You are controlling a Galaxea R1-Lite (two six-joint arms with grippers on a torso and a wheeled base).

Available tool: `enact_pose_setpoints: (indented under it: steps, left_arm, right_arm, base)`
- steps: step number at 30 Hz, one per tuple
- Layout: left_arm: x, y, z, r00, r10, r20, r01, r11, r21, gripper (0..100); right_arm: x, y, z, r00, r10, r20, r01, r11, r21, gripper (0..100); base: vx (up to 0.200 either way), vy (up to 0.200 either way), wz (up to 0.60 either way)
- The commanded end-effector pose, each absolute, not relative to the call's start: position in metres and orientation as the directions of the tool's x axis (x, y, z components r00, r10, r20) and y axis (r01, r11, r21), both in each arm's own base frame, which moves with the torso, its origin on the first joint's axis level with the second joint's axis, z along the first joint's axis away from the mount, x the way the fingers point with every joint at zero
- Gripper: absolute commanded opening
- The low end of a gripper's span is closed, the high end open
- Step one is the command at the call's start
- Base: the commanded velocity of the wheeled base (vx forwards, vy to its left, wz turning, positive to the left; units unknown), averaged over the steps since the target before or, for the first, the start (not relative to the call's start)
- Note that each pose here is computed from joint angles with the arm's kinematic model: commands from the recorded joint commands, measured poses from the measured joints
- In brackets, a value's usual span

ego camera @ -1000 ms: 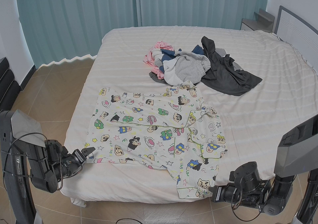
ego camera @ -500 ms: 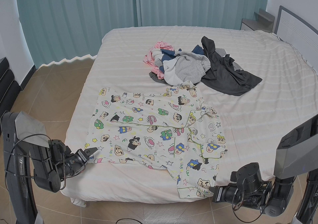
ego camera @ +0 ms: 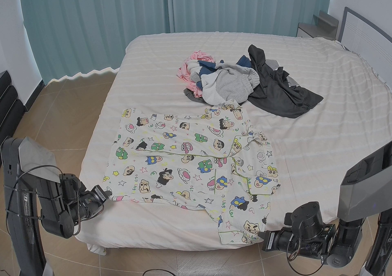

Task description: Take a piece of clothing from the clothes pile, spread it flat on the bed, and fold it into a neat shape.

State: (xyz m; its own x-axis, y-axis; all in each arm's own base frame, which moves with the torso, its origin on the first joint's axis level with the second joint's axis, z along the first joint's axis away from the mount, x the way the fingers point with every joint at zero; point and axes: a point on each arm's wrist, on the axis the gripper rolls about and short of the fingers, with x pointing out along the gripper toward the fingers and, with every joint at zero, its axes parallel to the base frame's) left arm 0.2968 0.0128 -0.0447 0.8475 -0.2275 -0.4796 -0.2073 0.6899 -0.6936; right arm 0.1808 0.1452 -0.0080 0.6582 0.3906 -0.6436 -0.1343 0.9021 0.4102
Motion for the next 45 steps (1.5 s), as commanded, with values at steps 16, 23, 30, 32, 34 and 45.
enact_pose_setpoints:
  steps: [16,23,30,32,34,45]
  left_arm:
    - [0.259,0.024,-0.036,0.816,-0.166,-0.554,-0.261,0.750,-0.608,0]
    - [0.245,0.025,-0.037,0.788,-0.165,-0.593,-0.296,0.743,-0.600,0]
    - [0.229,0.027,-0.039,0.750,-0.161,-0.642,-0.322,0.758,-0.567,0]
    - [0.226,0.029,-0.040,0.743,-0.156,-0.650,-0.325,0.765,-0.556,0]
    - [0.222,0.032,-0.040,0.736,-0.155,-0.659,-0.330,0.769,-0.548,0]
    - [0.211,0.036,-0.041,0.710,-0.163,-0.685,-0.360,0.752,-0.552,0]
  right_arm:
    - [0.163,0.134,-0.010,0.646,0.390,-0.657,-0.140,0.906,0.400,0]
    - [0.157,0.139,-0.012,0.629,0.392,-0.671,-0.160,0.910,0.382,0]
    - [0.151,0.135,-0.018,0.585,0.342,-0.735,-0.135,0.935,0.328,0]
    - [0.150,0.135,-0.018,0.585,0.331,-0.740,-0.130,0.939,0.317,0]
    - [0.150,0.134,-0.019,0.582,0.322,-0.746,-0.120,0.942,0.313,0]
    - [0.134,0.138,-0.018,0.525,0.313,-0.792,-0.128,0.948,0.290,0]
  base:
    - [0.000,0.000,0.00]
    - [0.000,0.000,0.00]
    - [0.000,0.000,0.00]
    - [0.000,0.000,0.00]
    - [0.000,0.000,0.00]
    - [0.000,0.000,0.00]
